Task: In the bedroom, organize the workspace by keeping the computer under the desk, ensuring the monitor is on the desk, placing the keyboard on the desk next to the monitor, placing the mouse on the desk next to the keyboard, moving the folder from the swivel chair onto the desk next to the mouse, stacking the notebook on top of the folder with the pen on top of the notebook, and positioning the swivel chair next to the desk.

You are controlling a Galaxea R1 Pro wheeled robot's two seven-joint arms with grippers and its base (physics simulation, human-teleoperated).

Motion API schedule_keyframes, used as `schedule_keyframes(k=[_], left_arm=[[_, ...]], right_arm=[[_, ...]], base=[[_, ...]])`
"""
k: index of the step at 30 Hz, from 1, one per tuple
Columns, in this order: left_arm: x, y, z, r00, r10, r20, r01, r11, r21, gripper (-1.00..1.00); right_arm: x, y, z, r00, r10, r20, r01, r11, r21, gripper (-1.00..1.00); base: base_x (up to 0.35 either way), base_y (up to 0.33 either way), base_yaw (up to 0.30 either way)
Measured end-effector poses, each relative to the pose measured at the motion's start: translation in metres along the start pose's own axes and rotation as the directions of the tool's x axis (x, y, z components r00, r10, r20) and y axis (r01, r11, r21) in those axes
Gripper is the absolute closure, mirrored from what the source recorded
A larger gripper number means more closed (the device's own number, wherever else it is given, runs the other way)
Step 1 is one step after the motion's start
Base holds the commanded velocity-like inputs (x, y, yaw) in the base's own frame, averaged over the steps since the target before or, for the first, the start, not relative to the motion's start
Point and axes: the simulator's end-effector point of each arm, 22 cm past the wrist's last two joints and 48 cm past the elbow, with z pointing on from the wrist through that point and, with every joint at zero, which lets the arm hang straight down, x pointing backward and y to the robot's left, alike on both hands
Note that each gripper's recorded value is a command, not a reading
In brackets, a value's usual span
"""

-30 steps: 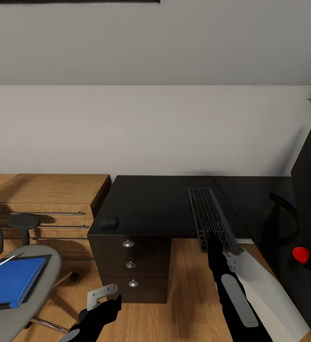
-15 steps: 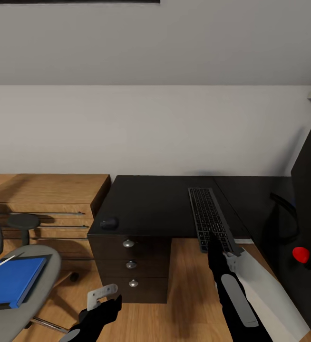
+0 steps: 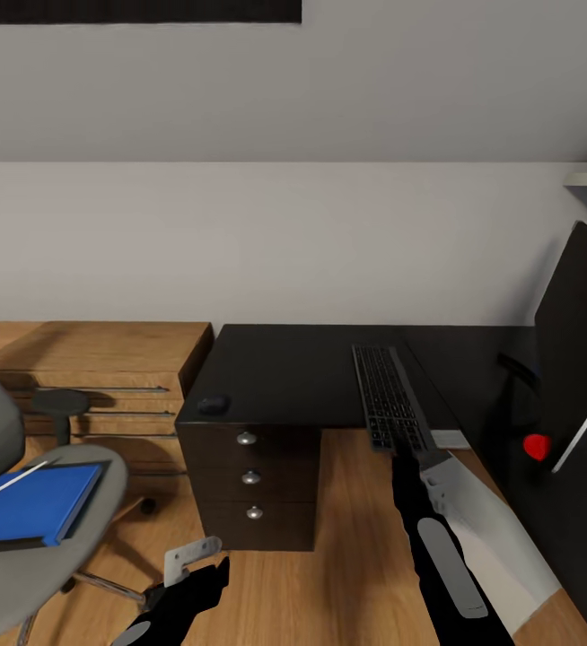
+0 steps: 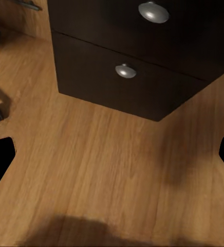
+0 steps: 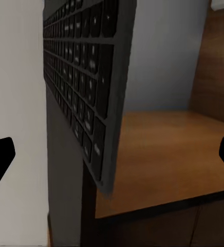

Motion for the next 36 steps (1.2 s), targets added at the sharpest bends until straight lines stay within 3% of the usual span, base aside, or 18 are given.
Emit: schedule_keyframes(k=[14,27,36], left_arm=[[0.000,0.002,0.000,1.000,0.000,0.001,0.000,1.000,-0.003,-1.00],[-0.008,0.031,0.003,0.999,-0.039,0.013,0.040,0.997,-0.060,-1.00],[-0.010,0.039,0.003,0.999,-0.049,0.016,0.050,0.996,-0.074,-1.00]], right_arm=[[0.001,-0.007,0.000,1.000,-0.003,-0.002,0.003,1.000,0.015,-1.00],[0.009,-0.020,0.000,1.000,-0.009,-0.016,0.010,0.999,0.042,-1.00],[0.012,-0.021,0.000,1.000,-0.011,-0.021,0.012,0.999,0.043,-1.00]], base=[[-0.301,0.000,0.000],[-0.046,0.000,0.000],[-0.002,0.000,0.000]])
